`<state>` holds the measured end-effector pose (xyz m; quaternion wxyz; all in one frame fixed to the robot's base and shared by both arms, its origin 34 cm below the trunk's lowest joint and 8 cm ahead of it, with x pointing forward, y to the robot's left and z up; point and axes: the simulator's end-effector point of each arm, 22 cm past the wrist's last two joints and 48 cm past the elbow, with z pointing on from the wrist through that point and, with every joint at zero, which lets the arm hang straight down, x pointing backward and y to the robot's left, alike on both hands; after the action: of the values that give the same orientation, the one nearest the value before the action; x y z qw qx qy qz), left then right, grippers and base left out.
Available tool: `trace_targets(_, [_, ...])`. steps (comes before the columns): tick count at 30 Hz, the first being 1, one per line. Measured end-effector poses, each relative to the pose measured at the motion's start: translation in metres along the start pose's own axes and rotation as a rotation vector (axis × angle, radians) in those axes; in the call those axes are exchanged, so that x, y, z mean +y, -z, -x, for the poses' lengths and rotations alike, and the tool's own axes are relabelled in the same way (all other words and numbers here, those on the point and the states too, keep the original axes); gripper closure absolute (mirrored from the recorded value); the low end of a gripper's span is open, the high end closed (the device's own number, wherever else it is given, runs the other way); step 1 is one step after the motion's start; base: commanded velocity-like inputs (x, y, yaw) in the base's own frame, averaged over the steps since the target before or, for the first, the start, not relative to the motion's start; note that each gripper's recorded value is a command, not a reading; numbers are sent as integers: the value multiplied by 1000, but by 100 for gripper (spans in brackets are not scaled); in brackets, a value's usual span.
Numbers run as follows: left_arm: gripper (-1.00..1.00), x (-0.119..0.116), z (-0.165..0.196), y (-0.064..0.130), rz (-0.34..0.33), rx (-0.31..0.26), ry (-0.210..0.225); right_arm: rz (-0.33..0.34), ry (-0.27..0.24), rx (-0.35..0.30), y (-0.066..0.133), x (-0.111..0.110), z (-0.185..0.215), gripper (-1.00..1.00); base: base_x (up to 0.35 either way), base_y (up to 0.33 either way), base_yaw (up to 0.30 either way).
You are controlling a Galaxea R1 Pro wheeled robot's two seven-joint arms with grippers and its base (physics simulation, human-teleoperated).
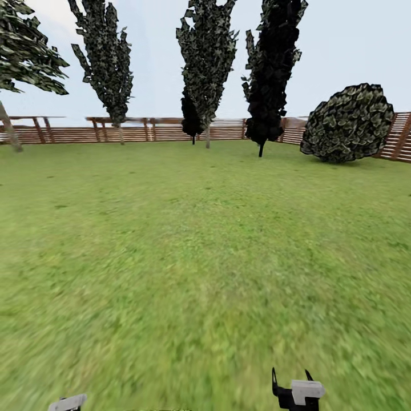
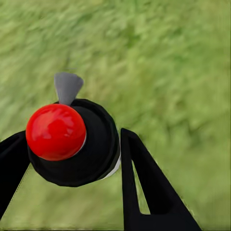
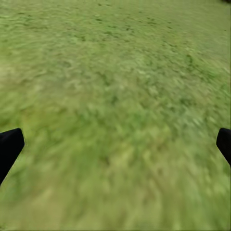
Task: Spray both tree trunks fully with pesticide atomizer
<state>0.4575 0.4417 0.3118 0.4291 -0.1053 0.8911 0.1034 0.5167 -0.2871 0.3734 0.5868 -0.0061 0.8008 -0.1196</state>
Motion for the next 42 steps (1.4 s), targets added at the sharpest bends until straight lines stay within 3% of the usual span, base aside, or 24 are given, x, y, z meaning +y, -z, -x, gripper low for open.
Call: trace_targets(42, [100,0,-8,0,0,18,-6,3,3,15,1,1,-7,-100,0,0,287])
